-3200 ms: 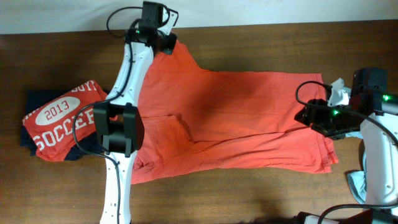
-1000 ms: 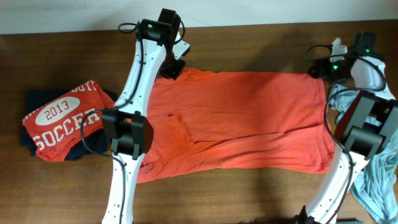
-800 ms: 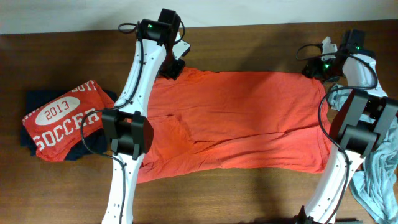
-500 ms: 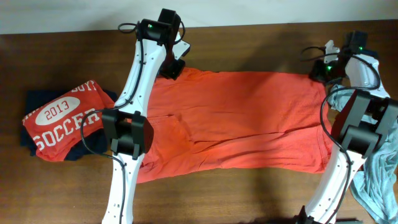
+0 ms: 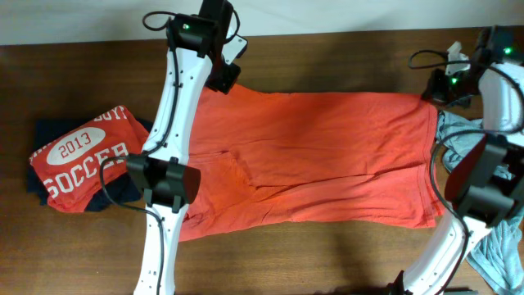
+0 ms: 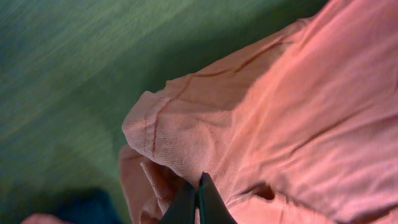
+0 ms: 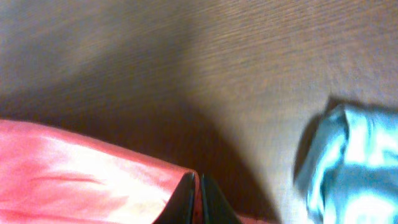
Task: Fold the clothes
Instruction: 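Lift both grippers upward, stretching the folded shirt between them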
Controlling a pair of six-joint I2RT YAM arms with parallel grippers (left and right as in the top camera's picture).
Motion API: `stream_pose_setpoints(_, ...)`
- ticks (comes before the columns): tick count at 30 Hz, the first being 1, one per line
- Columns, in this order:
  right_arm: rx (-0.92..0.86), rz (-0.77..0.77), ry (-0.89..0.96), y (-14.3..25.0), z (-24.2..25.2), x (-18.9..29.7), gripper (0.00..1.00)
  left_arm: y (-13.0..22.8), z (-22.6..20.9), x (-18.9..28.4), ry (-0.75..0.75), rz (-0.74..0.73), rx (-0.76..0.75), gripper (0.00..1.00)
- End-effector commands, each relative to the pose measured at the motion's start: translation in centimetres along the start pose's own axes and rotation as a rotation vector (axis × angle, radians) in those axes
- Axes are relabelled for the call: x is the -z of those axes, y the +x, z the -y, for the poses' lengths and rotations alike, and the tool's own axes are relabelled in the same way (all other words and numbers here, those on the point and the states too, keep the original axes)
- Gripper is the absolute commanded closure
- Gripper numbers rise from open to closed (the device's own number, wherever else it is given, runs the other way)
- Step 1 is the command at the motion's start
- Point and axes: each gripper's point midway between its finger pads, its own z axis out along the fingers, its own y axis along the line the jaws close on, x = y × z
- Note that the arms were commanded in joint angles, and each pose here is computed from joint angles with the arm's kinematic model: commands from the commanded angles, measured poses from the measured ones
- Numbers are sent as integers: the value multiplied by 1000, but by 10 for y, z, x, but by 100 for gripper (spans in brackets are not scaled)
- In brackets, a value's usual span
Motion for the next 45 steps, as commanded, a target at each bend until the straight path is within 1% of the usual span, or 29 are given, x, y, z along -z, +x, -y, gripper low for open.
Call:
stream_pose_setpoints(1,-3,15,-8,4,-14,32,96,5,-11,46,-63,42,-9,99)
stream_pose_setpoints(4,-21,-36,-13,20,-19,42,96,14,-9,55,-57,20,-11,99)
stream_pose_setpoints(10,-57,-140,-22,48,-25,51,96,14,-10,69,-66,47,-41,100)
stream_pose_setpoints(15,-61,-156,-26,54,-28,56,96,14,-10,74,-70,54,-92,100)
stream_pose_setpoints(18,-48,-144,-25,52,-33,60,96,12,-3,74,-32,67,-90,100)
stream_pose_setpoints(21,-26,-129,-26,51,-41,66,96,12,-5,88,-42,95,-48,100)
stream_pose_setpoints(23,-12,-117,-26,51,-47,71,96,12,-6,108,-54,134,-38,100)
stream_pose_setpoints(26,-7,-106,-26,51,-50,76,96,17,-6,133,-59,179,46,100)
stream_pose_setpoints(28,-10,-108,-25,52,-50,78,96,23,-4,142,-54,181,89,100)
stream_pose_setpoints(30,-12,-113,-26,53,-50,79,96,32,2,144,-43,155,101,100)
stream_pose_setpoints(33,-15,-121,-27,55,-51,79,96,48,12,133,-23,77,90,100)
stream_pose_setpoints(38,-28,-150,-30,62,-52,80,96,78,21,87,9,-112,99,100)
stream_pose_setpoints(42,-69,-206,-16,76,-51,82,96,97,28,48,29,-216,87,100)
stream_pose_setpoints(45,-84,-256,-15,88,-52,85,96,113,30,28,22,-288,79,99)
